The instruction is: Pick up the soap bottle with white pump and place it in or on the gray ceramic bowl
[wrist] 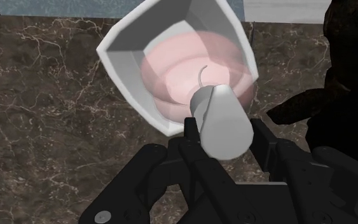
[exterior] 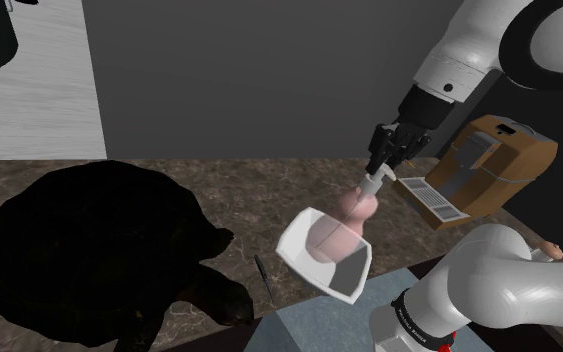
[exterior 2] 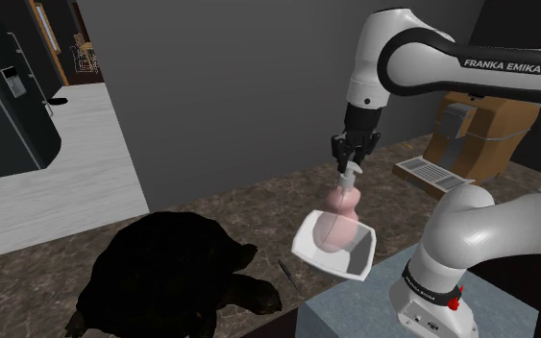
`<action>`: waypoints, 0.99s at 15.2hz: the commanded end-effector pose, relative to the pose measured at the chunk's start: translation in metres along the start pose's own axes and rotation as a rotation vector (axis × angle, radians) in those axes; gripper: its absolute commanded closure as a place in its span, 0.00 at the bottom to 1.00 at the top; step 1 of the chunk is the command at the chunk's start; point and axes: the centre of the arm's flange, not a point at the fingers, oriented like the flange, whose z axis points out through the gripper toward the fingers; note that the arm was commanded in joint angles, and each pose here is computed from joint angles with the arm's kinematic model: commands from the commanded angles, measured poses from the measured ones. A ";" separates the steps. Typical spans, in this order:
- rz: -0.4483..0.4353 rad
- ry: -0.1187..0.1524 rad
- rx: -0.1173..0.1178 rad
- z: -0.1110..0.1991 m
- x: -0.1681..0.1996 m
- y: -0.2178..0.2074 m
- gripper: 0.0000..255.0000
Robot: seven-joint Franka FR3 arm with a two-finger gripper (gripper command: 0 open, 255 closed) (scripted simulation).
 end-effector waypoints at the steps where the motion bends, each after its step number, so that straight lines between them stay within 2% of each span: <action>1: 0.000 0.001 0.001 0.001 0.000 0.000 1.00; 6: 0.000 0.001 0.001 0.001 0.000 0.000 1.00; 7: 0.000 0.001 0.001 0.001 0.000 0.000 0.00; 12: 0.000 0.001 0.001 0.001 0.000 0.000 0.00; 15: 0.000 0.001 0.001 -0.039 0.000 0.000 0.00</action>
